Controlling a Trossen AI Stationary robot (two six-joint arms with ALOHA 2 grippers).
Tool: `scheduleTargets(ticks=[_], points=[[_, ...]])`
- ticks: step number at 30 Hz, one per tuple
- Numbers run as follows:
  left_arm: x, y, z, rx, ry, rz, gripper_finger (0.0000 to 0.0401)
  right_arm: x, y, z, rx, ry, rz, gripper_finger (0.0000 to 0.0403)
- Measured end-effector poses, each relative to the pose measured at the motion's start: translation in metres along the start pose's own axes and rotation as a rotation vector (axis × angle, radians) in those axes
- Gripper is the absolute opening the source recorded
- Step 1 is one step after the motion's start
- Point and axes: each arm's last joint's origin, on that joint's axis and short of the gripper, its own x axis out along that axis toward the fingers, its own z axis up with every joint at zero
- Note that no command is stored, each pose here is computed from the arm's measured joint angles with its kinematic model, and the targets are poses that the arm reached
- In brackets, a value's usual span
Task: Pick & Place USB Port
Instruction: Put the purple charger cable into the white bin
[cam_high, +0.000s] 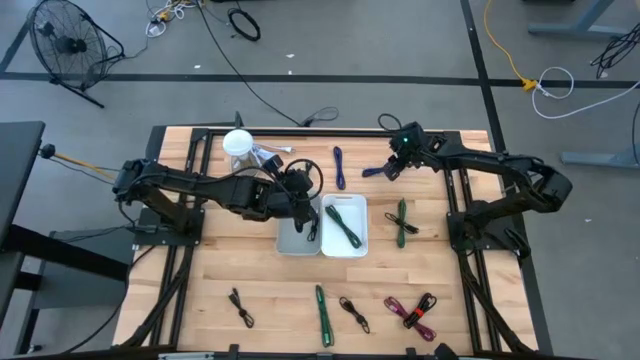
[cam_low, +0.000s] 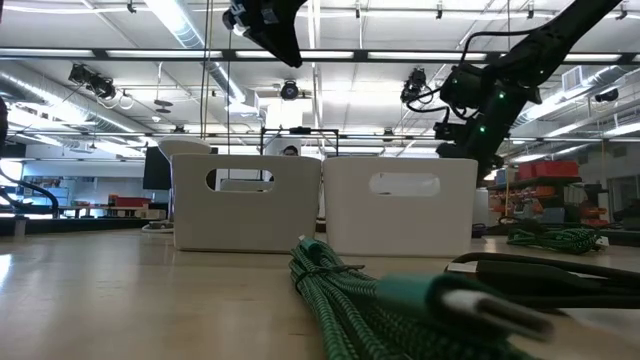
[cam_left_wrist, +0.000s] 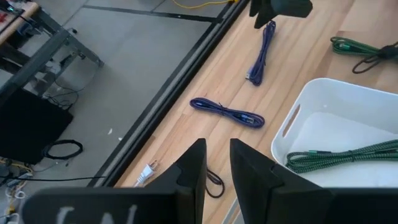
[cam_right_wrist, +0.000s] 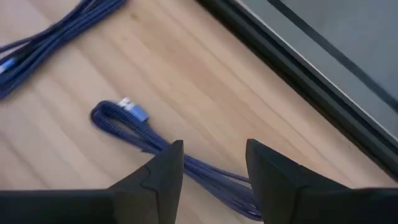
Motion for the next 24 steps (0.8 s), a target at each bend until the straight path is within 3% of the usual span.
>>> scheduleTargets(ticks=[7,24], points=[[0.0,-0.001,0.0,0.0,0.005,-0.02,0.0076,-0.001,0.01,0.0,-0.194,-0.006,0.027,0.0176],[0.0,-0.001,0.0,0.002,0.006,-0.024,0.0076,0.037,0.026,-0.014,-0.287,0.136,0.088,0.0176]])
